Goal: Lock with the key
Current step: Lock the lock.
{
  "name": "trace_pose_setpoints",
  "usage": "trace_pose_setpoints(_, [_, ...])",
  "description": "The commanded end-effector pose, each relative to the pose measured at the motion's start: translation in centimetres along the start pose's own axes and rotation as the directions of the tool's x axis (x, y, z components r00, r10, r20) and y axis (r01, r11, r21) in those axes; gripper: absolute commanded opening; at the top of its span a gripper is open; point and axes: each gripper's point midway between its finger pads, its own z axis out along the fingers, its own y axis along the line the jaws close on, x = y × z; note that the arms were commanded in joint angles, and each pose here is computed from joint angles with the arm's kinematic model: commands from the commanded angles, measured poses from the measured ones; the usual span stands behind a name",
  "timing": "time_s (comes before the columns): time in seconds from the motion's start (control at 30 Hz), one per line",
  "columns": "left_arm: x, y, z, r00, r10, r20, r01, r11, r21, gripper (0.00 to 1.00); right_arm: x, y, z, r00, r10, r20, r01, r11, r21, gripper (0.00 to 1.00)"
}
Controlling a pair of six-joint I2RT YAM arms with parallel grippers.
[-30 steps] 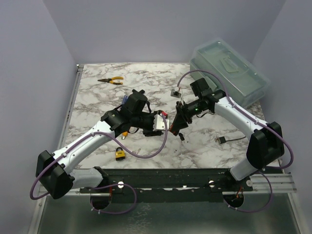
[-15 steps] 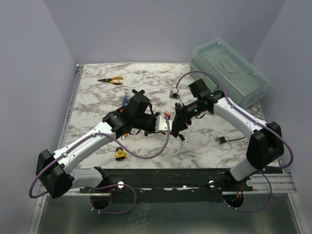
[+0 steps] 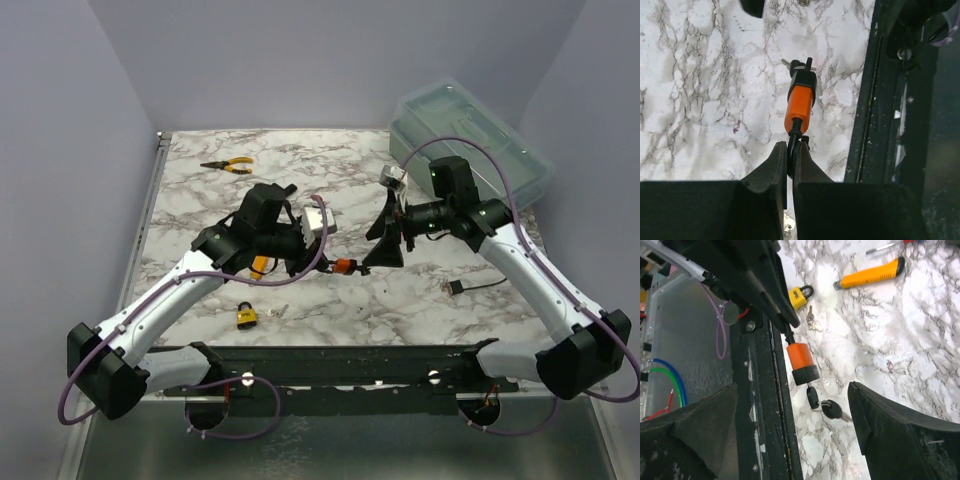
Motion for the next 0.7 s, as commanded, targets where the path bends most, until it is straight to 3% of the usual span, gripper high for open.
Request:
trace_pose_setpoints(0.0, [-4.4,-2.1,-2.2,0.981,-0.144,0.129,0.131,0.986,0.105,0.0,-1.0,1.6,-0.7,0.993,-0.086,0.084,0.086,0.996,0.007,0.97])
trace_pose_setpoints(0.4, [-7.8,-4.0,-3.4,0.966,-0.192,0.174,0.15,0.963,0.225,0.0,-0.4,3.8,0.1,0.979,-0.185,0.085,0.194,0.975,-0.112,0.99])
trace_pose_setpoints(0.67, [-8.7,-3.5,-3.2,0.963,-0.204,0.178,0.16,0.959,0.232,0.0,0.8,4.9,1.5,0.959,-0.277,0.052,0.282,0.946,-0.157,0.8])
